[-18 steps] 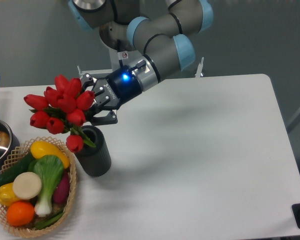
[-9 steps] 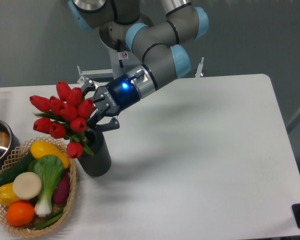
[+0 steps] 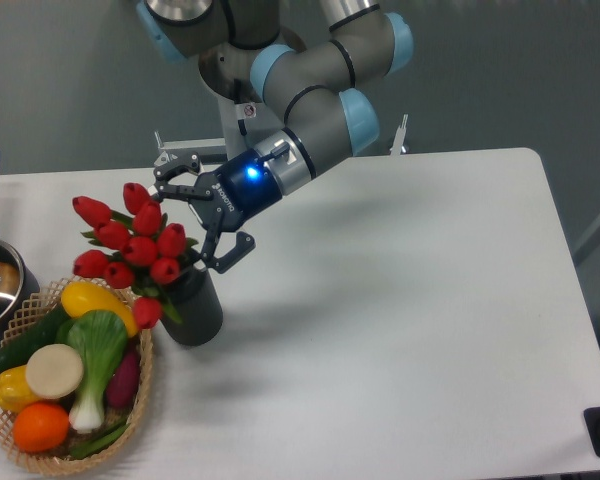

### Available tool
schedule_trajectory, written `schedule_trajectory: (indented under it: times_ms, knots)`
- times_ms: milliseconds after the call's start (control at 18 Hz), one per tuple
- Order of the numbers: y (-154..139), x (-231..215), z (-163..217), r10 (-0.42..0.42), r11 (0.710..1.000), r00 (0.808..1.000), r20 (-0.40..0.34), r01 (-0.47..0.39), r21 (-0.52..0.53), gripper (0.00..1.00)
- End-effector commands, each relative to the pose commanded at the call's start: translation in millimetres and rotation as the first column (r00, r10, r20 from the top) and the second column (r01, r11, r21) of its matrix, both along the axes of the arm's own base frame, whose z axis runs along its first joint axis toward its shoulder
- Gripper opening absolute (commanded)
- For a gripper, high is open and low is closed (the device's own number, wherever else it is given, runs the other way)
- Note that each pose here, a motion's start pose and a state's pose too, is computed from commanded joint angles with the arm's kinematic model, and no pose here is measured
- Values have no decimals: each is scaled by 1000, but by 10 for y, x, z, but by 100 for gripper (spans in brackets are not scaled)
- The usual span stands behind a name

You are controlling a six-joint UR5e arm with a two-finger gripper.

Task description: Insert the flowers into the vase

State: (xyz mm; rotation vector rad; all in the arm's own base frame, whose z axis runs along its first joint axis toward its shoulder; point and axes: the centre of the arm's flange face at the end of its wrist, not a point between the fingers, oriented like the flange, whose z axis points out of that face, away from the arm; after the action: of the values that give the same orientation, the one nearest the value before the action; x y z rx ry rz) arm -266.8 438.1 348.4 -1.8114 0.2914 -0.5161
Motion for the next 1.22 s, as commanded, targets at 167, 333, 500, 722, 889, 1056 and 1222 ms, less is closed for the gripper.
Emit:
schedule_trajectory:
  times_ms: [167, 333, 500, 722, 889, 1056, 1222]
  knots:
    - [-194, -83, 55, 63, 996, 998, -14, -63, -57, 100]
    - [-359, -175, 153, 110, 990, 992, -59, -114, -78, 100]
    - [-547, -230, 209, 159, 973, 977, -144, -179, -145, 100]
    - [-692, -283, 182, 184, 919, 942, -282, -267, -291, 100]
    - [-775, -339, 102, 184, 861, 914, -360, -327, -389, 100]
    - [-910, -383, 152, 172, 788, 865, -472, -408, -461, 100]
    - [-1045, -487, 157, 132, 684, 804, -580, -498, -534, 100]
